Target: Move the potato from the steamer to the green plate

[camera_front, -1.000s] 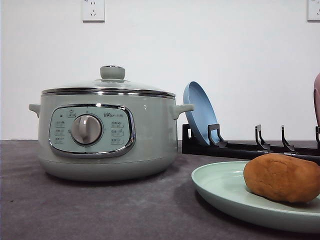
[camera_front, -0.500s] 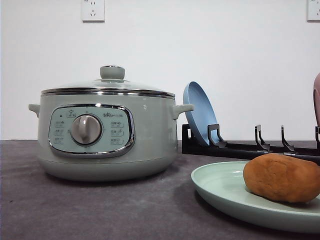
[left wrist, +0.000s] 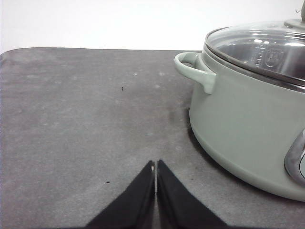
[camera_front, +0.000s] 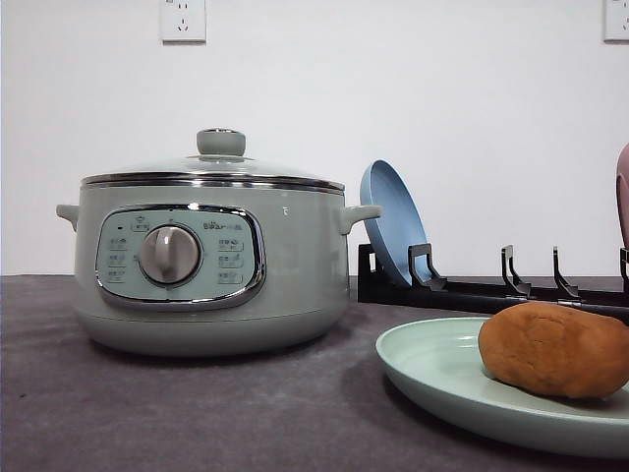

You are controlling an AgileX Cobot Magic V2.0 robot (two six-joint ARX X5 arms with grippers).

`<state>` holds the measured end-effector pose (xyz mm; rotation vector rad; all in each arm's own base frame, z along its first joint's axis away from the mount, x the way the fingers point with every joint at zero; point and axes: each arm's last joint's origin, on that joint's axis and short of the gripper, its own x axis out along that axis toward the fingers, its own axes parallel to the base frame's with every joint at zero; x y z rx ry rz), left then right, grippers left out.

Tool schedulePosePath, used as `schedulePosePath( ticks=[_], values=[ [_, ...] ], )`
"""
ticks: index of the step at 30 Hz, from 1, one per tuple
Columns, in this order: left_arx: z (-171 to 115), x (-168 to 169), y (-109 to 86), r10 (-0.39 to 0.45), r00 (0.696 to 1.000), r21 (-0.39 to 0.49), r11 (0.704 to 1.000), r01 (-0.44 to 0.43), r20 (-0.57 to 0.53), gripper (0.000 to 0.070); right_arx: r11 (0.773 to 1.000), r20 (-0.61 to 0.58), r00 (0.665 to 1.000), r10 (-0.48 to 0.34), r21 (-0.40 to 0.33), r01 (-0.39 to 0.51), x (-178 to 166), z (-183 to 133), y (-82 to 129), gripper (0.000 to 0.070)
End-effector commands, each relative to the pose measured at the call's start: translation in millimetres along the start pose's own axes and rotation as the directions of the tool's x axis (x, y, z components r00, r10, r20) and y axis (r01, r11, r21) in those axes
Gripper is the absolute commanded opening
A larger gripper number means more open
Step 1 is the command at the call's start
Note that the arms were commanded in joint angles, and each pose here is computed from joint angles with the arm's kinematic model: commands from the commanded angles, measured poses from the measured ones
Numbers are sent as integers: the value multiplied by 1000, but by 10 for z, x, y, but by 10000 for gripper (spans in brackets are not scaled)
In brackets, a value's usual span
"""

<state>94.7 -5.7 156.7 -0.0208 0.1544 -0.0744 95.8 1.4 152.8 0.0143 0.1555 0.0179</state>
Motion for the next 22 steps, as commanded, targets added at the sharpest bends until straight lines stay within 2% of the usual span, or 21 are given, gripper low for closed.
schedulePosePath(
  ticks=[1,22],
  values=[
    [-71,19,4,4,1000,10,1000,-4,-24,0,1000,9,1000,-2,3,2,5,-5,-2,0],
    [-71,19,4,4,1000,10,1000,-4,-24,0,1000,9,1000,-2,3,2,5,-5,-2,0]
  ],
)
